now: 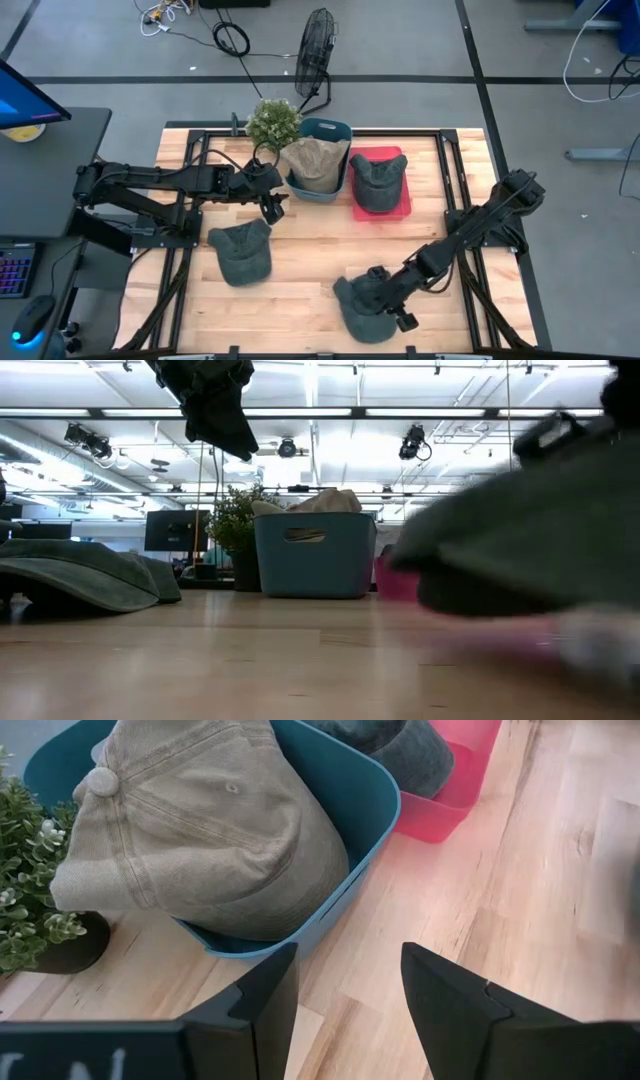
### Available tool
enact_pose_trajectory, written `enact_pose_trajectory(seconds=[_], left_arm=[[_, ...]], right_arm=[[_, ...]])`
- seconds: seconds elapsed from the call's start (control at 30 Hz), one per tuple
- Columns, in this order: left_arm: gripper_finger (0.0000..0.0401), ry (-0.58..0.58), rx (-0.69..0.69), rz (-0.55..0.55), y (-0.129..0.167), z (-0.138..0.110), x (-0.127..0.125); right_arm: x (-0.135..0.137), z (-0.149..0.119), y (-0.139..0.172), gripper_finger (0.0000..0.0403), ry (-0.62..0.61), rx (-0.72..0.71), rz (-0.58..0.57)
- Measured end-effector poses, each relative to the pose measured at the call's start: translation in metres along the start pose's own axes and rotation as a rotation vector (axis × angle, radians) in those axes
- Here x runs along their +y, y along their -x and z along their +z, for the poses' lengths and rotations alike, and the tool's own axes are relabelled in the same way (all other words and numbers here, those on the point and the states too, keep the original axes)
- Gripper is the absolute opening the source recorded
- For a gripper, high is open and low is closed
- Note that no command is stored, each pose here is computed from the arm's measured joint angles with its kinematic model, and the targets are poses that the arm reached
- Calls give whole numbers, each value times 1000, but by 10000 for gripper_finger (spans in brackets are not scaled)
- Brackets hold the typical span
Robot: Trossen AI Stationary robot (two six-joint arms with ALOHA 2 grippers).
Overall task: Pick & Place hat
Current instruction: Put the bottom gray cap into the red bin
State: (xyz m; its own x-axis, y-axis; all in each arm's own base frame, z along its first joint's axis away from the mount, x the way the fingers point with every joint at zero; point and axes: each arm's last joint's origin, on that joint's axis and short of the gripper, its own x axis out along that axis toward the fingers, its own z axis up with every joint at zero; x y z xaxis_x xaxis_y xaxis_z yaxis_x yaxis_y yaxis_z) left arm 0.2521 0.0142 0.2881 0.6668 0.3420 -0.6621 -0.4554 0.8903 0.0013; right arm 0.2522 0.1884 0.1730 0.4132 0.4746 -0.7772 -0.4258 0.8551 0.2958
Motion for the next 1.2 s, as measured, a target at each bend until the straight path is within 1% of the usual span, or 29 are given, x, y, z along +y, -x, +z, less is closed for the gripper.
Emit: enact_pose_trajectory(seconds=[0.07,0.1,0.13,0.27,0.37,0.43,0.5,0.57,0.67,0.77,0.87,1.03,1.13,1.2], left_arm=[[181,0,0,0,0,0,0],[181,0,0,0,0,0,0],[181,0,-1,0,0,0,0],[181,-1,1,0,-3,0,-1],[181,-2,4,1,-4,0,-2],[181,-2,4,1,-8,1,-3],[181,-8,21,6,-10,-2,-3],[181,-4,10,3,-12,0,-5],[181,-8,21,7,-16,-1,-6],[181,-12,25,6,-18,-2,-7],[181,-14,22,2,-20,-1,-9],[181,-21,21,-6,-22,-2,-12],[181,-23,17,-12,-22,-2,-15],[181,-31,22,-17,-21,-4,-17]], right_arm=[[1,5,15,12,23,-4,-30],[1,6,24,8,38,-1,-68],[-1,6,34,6,54,16,-121],[-11,6,76,9,97,38,-399],[-23,4,107,8,123,51,-612],[-34,0,127,8,161,82,-734],[-44,-2,143,8,223,122,-820],[-56,-5,155,7,255,174,-885],[-77,-5,165,7,239,226,-936],[-98,-8,172,7,227,309,-970],[-118,-11,176,7,179,356,-974],[-144,-17,175,6,46,391,-902],[-155,-18,168,6,31,414,-839],[-161,-18,162,6,28,430,-823]])
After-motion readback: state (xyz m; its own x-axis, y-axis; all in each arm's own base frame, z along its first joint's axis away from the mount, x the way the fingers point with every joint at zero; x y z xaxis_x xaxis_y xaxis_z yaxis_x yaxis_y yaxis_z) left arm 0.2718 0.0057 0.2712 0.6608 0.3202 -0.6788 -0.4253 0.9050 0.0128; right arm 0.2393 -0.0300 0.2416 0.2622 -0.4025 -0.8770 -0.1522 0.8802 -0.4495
